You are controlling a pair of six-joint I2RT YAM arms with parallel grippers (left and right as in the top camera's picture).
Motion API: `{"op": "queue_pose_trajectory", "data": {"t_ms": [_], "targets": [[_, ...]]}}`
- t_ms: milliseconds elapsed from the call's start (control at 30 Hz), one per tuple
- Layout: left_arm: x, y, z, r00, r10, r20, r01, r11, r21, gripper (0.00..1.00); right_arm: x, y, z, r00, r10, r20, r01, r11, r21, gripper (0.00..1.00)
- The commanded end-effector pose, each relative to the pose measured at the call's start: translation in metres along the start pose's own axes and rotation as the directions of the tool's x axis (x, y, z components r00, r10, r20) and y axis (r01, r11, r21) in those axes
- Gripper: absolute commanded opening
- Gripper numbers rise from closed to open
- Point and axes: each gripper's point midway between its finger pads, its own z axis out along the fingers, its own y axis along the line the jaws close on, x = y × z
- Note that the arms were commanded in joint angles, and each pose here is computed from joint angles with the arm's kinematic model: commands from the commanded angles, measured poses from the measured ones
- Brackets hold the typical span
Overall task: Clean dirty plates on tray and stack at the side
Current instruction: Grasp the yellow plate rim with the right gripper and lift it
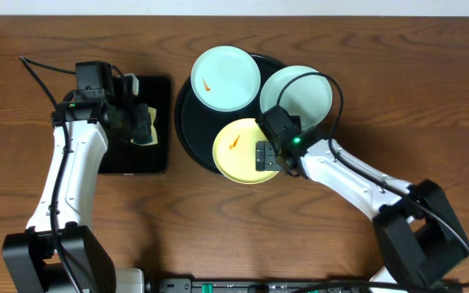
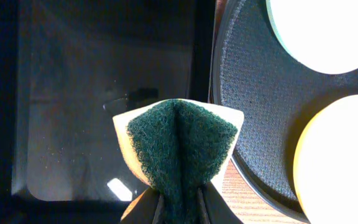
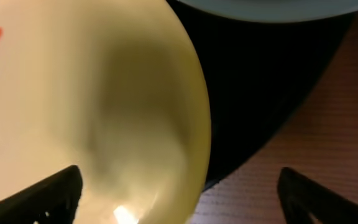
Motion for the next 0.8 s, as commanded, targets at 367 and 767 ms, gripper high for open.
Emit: {"op": "queue_pose_trajectory", "data": {"t_ms": [367, 767], "targets": [[0.006, 0.0, 0.005, 1.0, 0.002, -0.023, -0.001, 1.0, 0.005, 0.14, -0.007, -0.017, 0.006, 0.99, 0.144, 0.008, -0.144, 0.989, 0.028, 0.42], [0.007, 0.0, 0.005, 1.0, 0.001, -0.024, -0.001, 1.0, 0.005, 0.14, 0.001, -0.01, 0.005, 0.987, 0.163, 0.005, -0.163, 0.986, 0.034, 0.18]]}}
